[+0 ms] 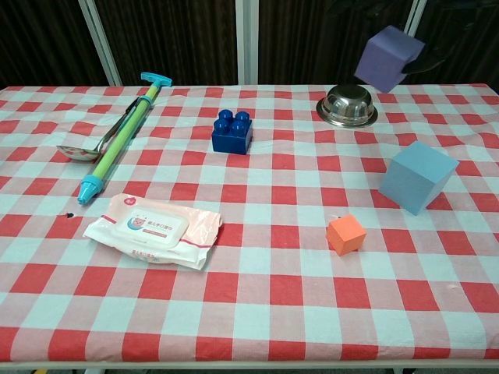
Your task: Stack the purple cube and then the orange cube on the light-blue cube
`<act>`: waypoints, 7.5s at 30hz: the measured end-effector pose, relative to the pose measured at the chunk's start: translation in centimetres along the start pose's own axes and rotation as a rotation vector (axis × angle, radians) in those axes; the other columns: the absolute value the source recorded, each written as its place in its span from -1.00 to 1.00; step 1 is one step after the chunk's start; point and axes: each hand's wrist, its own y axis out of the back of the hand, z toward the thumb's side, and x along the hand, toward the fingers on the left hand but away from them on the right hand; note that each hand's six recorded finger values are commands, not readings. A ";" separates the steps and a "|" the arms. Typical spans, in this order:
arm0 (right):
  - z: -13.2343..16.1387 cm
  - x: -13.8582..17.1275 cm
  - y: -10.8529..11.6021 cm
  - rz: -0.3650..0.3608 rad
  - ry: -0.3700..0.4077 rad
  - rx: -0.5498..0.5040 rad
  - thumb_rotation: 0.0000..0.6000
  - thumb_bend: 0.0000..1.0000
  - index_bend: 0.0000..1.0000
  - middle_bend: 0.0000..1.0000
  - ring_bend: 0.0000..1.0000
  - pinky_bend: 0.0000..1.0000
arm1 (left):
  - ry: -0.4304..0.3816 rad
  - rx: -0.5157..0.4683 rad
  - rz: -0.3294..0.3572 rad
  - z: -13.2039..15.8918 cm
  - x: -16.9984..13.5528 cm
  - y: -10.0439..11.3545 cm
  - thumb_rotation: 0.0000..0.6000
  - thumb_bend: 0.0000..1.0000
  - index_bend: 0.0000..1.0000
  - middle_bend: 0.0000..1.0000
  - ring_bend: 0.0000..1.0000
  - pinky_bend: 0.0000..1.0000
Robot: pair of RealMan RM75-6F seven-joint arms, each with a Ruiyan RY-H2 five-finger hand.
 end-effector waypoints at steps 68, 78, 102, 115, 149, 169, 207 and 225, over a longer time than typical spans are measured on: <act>-0.1 4.6 -9.8 0.223 -0.100 -0.160 1.00 -0.69 -1.00 -0.13 -0.78 -0.65 | 0.000 0.009 0.025 -0.3 0.2 0.0 1.00 -0.83 -0.55 -0.61 -0.76 -0.47; 0.2 4.2 -10.0 0.236 -0.092 -0.144 1.00 -0.69 -1.00 -0.14 -0.78 -0.65 | -0.003 0.008 0.026 -0.3 0.1 0.1 1.00 -0.83 -0.55 -0.61 -0.76 -0.47; 0.0 3.6 -8.0 0.181 -0.089 -0.146 1.00 -0.90 -1.00 -0.47 -0.93 -0.69 | -0.002 0.004 0.044 -0.4 0.0 0.6 1.00 -0.83 -0.55 -0.61 -0.76 -0.47; 5.6 3.8 0.8 0.037 0.048 -0.208 1.00 -0.97 -1.00 -0.42 -0.93 -0.79 | 0.001 -0.004 0.046 -0.5 -0.1 0.8 1.00 -0.83 -0.55 -0.61 -0.76 -0.47; 13.8 -0.2 -9.5 0.273 -0.015 -0.239 1.00 -0.92 -1.00 -0.30 -0.84 -1.00 | 0.042 -0.008 0.020 -1.9 0.1 -0.2 1.00 -0.83 -0.55 -0.61 -0.76 -0.47; 15.0 -0.5 -12.1 0.286 0.014 -0.235 1.00 -0.88 -1.00 -0.27 -0.84 -1.00 | 0.048 -0.012 0.014 -2.2 0.1 -0.5 1.00 -0.83 -0.55 -0.61 -0.76 -0.47; 14.9 -1.1 -11.1 0.239 0.025 -0.245 1.00 -0.75 -1.00 0.00 -0.66 -1.00 | 0.078 -0.024 -0.014 -3.4 0.2 -1.1 1.00 -0.83 -0.55 -0.61 -0.76 -0.47; 6.7 -1.1 1.9 0.014 -0.026 -0.218 1.00 -0.74 -1.00 0.00 -0.66 -1.00 | 0.024 -0.024 -0.012 -1.9 0.1 -1.1 1.00 -0.83 -0.55 -0.61 -0.76 -0.47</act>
